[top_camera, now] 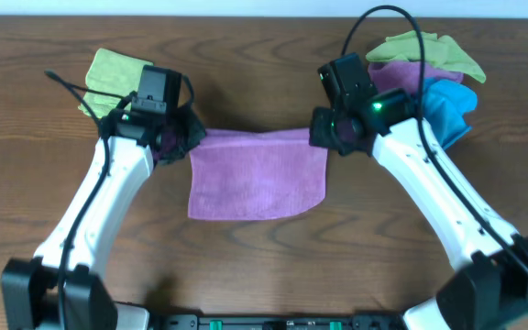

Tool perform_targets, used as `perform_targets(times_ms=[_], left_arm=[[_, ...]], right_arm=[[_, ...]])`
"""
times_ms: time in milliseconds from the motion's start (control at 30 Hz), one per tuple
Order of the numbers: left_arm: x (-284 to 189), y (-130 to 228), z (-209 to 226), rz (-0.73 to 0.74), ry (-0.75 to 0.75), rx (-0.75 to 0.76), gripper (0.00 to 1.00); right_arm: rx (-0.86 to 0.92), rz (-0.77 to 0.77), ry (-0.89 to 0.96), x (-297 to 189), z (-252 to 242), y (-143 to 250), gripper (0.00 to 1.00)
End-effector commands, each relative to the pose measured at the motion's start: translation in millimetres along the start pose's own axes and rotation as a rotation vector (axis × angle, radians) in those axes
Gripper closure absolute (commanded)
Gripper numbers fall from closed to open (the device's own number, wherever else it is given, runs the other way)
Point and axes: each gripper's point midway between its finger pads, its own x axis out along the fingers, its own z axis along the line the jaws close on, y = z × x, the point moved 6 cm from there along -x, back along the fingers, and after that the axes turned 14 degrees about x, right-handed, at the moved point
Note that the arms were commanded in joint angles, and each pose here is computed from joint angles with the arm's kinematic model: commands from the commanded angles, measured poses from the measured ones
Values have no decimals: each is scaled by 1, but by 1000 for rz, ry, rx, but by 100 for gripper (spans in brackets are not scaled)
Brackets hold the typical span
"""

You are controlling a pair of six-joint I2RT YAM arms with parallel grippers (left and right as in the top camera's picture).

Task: Fold the cloth
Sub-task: 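Carry both corners forward over the cloth toward the far edge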

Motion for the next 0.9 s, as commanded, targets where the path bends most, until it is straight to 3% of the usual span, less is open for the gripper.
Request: perform_targets(times_ms=[0,100,133,167,200,233,267,333,367,467,500,533,600,633,667,733,767,833,867], left_arm=[[15,-10,6,-1,13,8,94],[26,-25,5,-55,32,5,93],[29,-30,3,-79,44,9,85],[31,-37,0,-114,61,27,70],[32,-44,-4,-151,80,35,45],[31,-50,-6,-182,94,39,21],[30,-53,-8,-196,101,39,2],[25,-54,-8,-188,106,43,4],[22,-51,-6,-165,100,56,4],[13,-36,-1,-91,78,97,4],[10,-31,0,-69,77,112,4],[6,-23,1,-38,70,132,1],[-1,-11,3,11,52,148,11],[-3,-6,4,33,45,152,18],[-4,1,5,67,35,151,29],[-4,15,5,130,20,155,66],[-3,22,4,162,8,164,78],[-2,32,-1,193,5,189,94],[0,36,-4,197,-2,204,94]], right_arm=[[-42,-17,-1,20,1,-11,99],[-30,-48,-24,39,7,-23,99],[-27,-69,-35,44,10,-28,99],[-24,-105,-51,50,14,-36,94],[-16,-153,-68,56,18,-46,69],[-9,-192,-87,60,21,-55,37],[-2,-213,-102,61,23,-60,18],[4,-224,-105,61,21,-65,3],[-11,-226,-102,58,19,-66,1],[-90,-206,-69,47,12,-61,7],[-109,-199,-62,43,10,-59,12],[-131,-191,-53,37,8,-56,24],[-155,-174,-37,28,4,-51,80],[-155,-162,-29,25,1,-48,99],[-157,-133,-23,24,-1,-43,99],[-158,-72,4,25,-8,-33,99],[-160,-37,16,27,-11,-27,99],[-166,9,20,32,-12,-19,99],[-169,18,24,34,-12,-17,98]])
